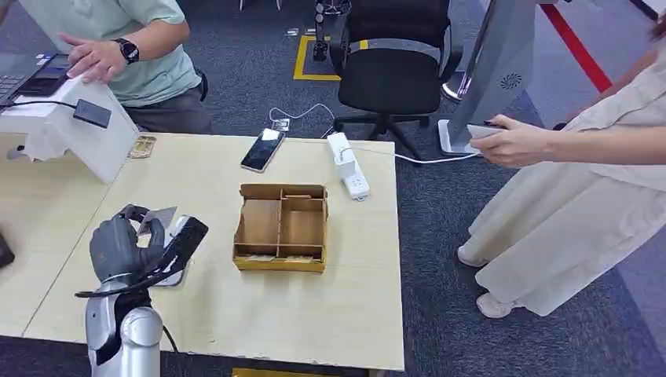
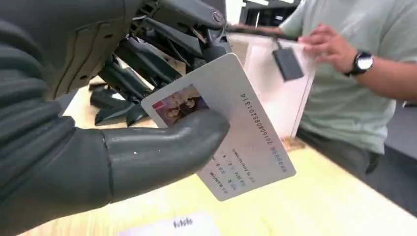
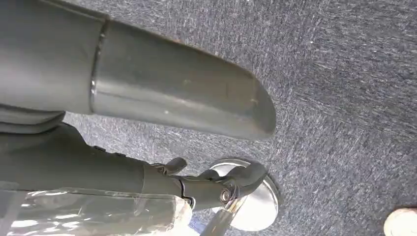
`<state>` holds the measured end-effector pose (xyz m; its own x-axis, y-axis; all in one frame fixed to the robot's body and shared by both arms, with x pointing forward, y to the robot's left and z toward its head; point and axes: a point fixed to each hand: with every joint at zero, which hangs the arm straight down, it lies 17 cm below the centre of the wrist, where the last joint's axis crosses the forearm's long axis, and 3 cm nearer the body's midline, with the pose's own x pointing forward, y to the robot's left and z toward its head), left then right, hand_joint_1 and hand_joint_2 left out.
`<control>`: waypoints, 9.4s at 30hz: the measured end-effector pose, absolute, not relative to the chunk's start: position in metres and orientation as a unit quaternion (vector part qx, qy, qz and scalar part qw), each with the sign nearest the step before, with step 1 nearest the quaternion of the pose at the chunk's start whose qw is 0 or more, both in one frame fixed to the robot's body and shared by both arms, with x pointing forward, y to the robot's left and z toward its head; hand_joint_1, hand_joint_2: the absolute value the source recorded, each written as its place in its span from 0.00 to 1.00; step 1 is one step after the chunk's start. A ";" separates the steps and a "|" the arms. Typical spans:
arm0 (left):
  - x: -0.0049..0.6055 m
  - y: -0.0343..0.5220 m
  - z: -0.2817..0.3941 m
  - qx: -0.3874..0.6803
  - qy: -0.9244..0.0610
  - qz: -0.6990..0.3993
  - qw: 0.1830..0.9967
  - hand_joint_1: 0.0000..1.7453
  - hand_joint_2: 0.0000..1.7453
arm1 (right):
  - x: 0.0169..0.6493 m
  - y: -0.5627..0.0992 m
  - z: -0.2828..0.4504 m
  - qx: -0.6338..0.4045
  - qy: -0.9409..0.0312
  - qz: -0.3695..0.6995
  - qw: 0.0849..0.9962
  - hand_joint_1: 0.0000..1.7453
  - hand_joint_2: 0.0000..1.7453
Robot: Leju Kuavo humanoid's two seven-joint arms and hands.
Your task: Pass the card to the sensor for recognition and then transmit it.
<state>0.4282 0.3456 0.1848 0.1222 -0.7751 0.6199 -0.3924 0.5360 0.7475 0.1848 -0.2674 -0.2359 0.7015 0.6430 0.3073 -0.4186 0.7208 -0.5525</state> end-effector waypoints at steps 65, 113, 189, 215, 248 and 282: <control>0.434 0.352 0.098 0.257 -0.644 -0.017 0.721 1.00 1.00 | 0.197 -0.274 -0.232 -0.232 -0.257 0.309 0.886 0.00 0.00; 0.436 0.384 0.059 0.318 -0.570 -0.029 0.757 1.00 1.00 | 0.194 -0.280 -0.233 -0.234 -0.259 0.297 0.889 0.00 0.00; 0.481 0.367 0.284 0.561 -0.643 -0.100 0.512 1.00 1.00 | 0.194 -0.262 -0.233 -0.223 -0.260 0.311 0.887 0.00 0.00; 0.483 0.357 0.284 0.546 -0.654 -0.093 0.515 1.00 1.00 | 0.191 -0.261 -0.234 -0.223 -0.255 0.315 0.887 0.00 0.00; 0.450 0.402 0.162 0.465 -0.576 -0.085 0.667 1.00 1.00 | 0.191 -0.272 -0.232 -0.229 -0.259 0.307 0.887 0.00 0.00; 0.434 0.399 0.082 0.374 -0.528 -0.067 0.759 1.00 1.00 | 0.201 -0.274 -0.229 -0.234 -0.269 0.299 0.885 0.00 0.00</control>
